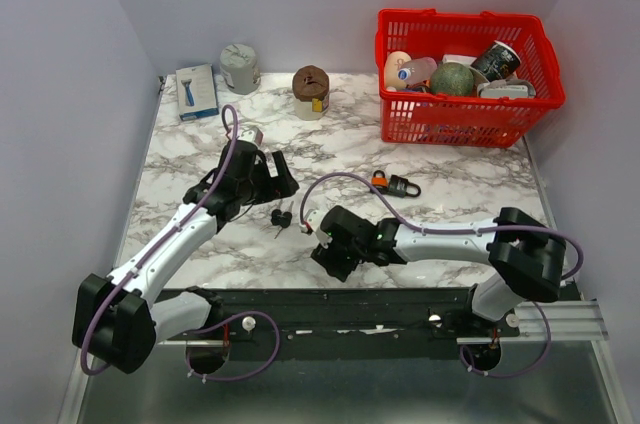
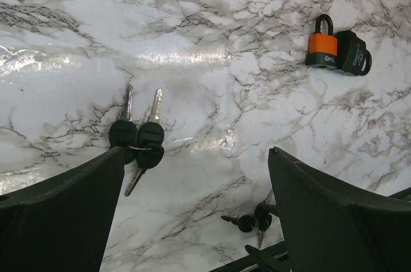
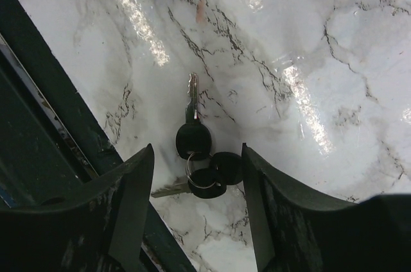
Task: Unlock with the key
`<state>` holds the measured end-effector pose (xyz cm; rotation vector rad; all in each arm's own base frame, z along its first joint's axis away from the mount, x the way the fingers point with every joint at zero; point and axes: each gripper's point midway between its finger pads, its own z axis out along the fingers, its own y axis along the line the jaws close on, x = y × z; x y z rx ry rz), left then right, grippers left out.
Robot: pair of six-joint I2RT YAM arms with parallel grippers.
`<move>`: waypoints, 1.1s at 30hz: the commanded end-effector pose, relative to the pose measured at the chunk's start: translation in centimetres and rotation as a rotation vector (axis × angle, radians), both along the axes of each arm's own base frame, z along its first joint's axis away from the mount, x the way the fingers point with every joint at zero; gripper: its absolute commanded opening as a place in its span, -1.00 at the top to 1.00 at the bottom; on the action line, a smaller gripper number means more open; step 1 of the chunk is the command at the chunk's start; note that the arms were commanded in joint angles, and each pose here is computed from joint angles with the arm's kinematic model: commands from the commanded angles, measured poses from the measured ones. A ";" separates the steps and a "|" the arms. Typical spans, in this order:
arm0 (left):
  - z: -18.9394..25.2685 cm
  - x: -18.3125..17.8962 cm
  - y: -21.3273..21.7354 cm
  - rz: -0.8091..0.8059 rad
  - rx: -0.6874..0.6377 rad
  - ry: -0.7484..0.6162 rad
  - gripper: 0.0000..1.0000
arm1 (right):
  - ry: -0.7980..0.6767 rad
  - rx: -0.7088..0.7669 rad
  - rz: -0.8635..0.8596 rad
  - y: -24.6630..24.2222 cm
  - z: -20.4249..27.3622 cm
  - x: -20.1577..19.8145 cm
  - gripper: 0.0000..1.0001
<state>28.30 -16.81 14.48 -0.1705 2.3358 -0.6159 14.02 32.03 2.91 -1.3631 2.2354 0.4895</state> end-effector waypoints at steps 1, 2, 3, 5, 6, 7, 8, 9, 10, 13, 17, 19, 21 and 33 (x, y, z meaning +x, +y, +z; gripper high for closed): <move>0.6 -0.4 0.4 0.011 -0.013 -0.012 -0.97 | -0.033 -0.074 -0.019 -0.5 -0.2 0.5 -0.27; 0.6 -0.4 0.6 0.015 -0.014 -0.012 -0.97 | -0.031 -0.073 -0.021 -0.4 -0.1 0.5 -0.26; 0.7 -0.4 0.6 0.019 -0.016 -0.016 -0.97 | -0.028 -0.078 -0.021 -0.5 -0.2 0.4 -0.26; 0.9 -0.4 0.8 0.027 -0.022 -0.023 -0.97 | -0.021 -0.090 -0.029 -0.5 -0.2 0.4 -0.26; 0.9 -0.4 0.9 0.031 -0.023 -0.024 -0.97 | -0.017 -0.097 -0.032 -0.5 -0.2 0.4 -0.26; 1.1 -0.4 1.0 0.036 -0.028 -0.028 -0.97 | -0.007 -0.124 -0.039 -0.9 -0.6 0.4 -0.25; 1.2 -0.4 1.0 0.038 -0.032 -0.030 -0.97 | -0.007 -0.132 -0.041 -0.8 -0.5 0.3 -0.25; 1.3 -0.4 1.1 0.043 -0.032 -0.031 -0.97 | -0.008 -0.141 -0.043 -0.9 -0.6 0.4 -0.25; 1.5 -0.4 1.3 0.047 -0.036 -0.038 -0.97 | -0.002 -0.153 -0.050 -1.1 -0.8 0.3 -0.25; 1.8 -0.6 1.6 0.058 -0.040 -0.049 -0.97 | 0.000 -0.164 -0.058 -1.2 -0.9 0.4 -0.25; 1.9 -0.9 2.2 0.071 -0.041 -0.049 -0.97 | 0.011 -0.198 -0.053 -1.4 -1.3 0.2 -0.24; 2.1 -1.0 2.2 0.075 -0.047 -0.056 -0.97 | 0.017 -0.203 -0.053 -1.5 -1.2 0.1 -0.24; 2.2 -1.1 2.3 0.080 -0.055 -0.062 -0.98 | 0.029 -0.203 -0.046 -1.5 -1.2 -0.2 -0.24; 3.5 -1.3 2.4 0.066 -0.063 -0.090 -0.97 | 0.080 -0.281 -0.100 -2.4 -2.8 -0.8 0.32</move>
